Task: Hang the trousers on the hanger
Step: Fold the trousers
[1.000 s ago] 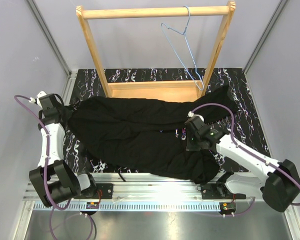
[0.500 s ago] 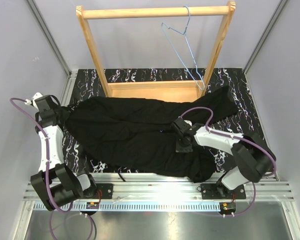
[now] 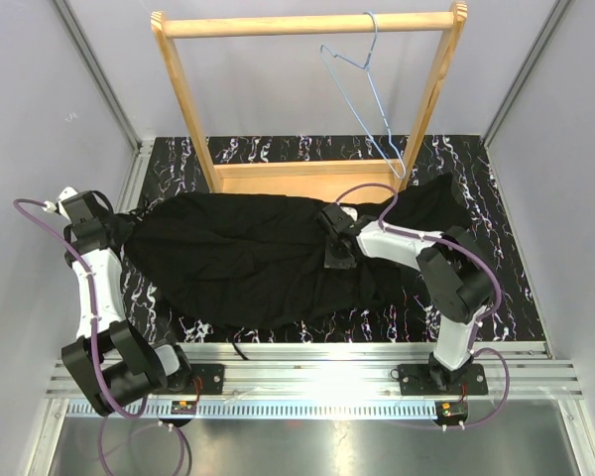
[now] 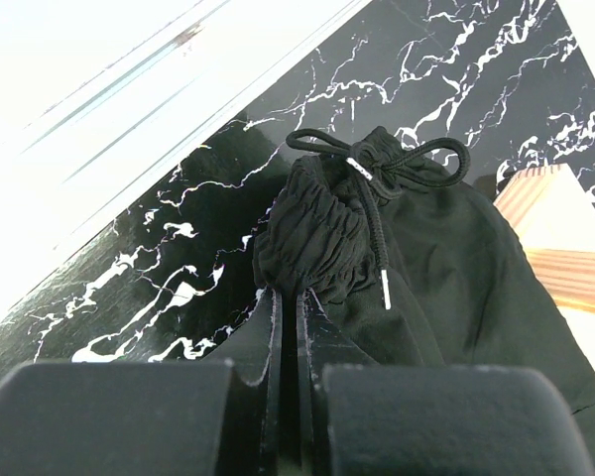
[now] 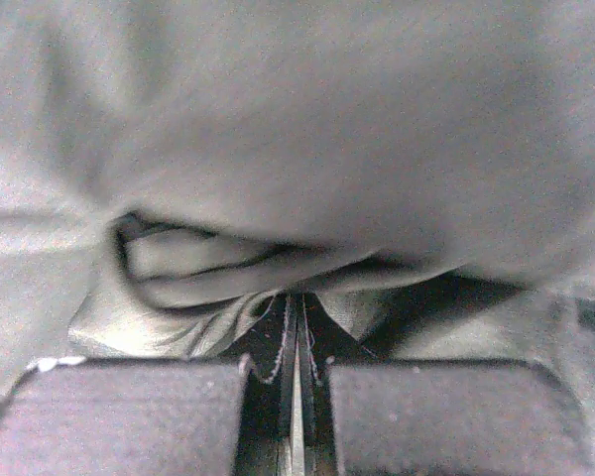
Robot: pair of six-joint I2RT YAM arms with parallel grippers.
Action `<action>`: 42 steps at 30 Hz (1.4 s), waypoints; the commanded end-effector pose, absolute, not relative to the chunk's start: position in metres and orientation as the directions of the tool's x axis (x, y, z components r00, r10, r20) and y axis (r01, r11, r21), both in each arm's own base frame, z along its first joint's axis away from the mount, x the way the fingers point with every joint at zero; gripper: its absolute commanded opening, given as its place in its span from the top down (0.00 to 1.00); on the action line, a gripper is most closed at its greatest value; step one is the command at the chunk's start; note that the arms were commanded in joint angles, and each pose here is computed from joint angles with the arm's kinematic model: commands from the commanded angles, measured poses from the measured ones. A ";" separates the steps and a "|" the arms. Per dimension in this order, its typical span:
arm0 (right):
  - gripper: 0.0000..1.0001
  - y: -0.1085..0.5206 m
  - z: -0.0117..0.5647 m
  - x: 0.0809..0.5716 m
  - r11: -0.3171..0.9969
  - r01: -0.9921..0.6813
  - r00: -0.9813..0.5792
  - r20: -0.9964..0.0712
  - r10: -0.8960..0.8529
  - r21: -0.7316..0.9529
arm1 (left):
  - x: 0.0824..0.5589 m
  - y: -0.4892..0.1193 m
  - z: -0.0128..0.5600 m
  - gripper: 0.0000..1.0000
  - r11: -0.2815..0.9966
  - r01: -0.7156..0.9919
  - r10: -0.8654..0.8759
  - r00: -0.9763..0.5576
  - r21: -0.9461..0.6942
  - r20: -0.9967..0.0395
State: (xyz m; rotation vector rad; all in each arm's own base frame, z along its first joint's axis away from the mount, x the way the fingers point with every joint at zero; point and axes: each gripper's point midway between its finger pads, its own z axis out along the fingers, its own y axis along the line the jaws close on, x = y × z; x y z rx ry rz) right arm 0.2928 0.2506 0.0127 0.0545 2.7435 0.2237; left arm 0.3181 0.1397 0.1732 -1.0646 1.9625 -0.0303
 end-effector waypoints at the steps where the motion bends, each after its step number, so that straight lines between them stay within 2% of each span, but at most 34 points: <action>1: 1.00 0.188 -0.001 0.303 0.996 0.083 -0.928 -0.367 0.064 -0.038 | 0.329 0.146 0.190 1.00 0.640 -0.638 -0.676 -0.204 -0.428 -0.708; 4: 1.00 0.160 0.011 0.308 0.989 0.147 -0.917 -0.379 0.127 -0.022 | 0.330 0.145 0.189 1.00 0.640 -0.633 -0.682 -0.205 -0.436 -0.702; 10: 0.88 0.116 0.047 0.305 0.971 0.234 -0.868 -0.460 0.186 -0.048 | 0.330 0.145 0.188 1.00 0.635 -0.629 -0.690 -0.201 -0.448 -0.695; 17: 0.78 0.073 0.064 0.288 0.944 0.318 -0.848 -0.471 0.242 -0.088 | 0.331 0.143 0.186 1.00 0.635 -0.623 -0.697 -0.207 -0.457 -0.687; 20: 0.74 0.074 0.075 0.276 0.948 0.315 -0.850 -0.460 0.258 -0.051 | 0.333 0.141 0.185 1.00 0.636 -0.616 -0.701 -0.209 -0.465 -0.681; 21: 0.72 0.077 0.082 0.269 0.950 0.312 -0.846 -0.459 0.270 -0.016 | 0.332 0.141 0.184 1.00 0.633 -0.618 -0.704 -0.211 -0.466 -0.678; 26: 0.44 0.087 0.089 0.235 0.939 0.327 -0.847 -0.408 0.340 0.105 | 0.332 0.140 0.184 1.00 0.634 -0.614 -0.706 -0.210 -0.471 -0.677; 28: 0.39 0.087 0.086 0.219 0.935 0.336 -0.853 -0.382 0.355 0.118 | 0.333 0.139 0.185 1.00 0.633 -0.611 -0.707 -0.207 -0.475 -0.676; 36: 0.37 0.092 0.075 0.191 0.931 0.355 -0.880 -0.306 0.364 0.085 | 0.337 0.133 0.182 1.00 0.631 -0.589 -0.725 -0.215 -0.505 -0.655; 42: 0.36 0.096 0.056 0.186 0.921 0.388 -0.874 -0.302 0.381 0.039 | 0.337 0.132 0.181 1.00 0.629 -0.589 -0.727 -0.218 -0.506 -0.651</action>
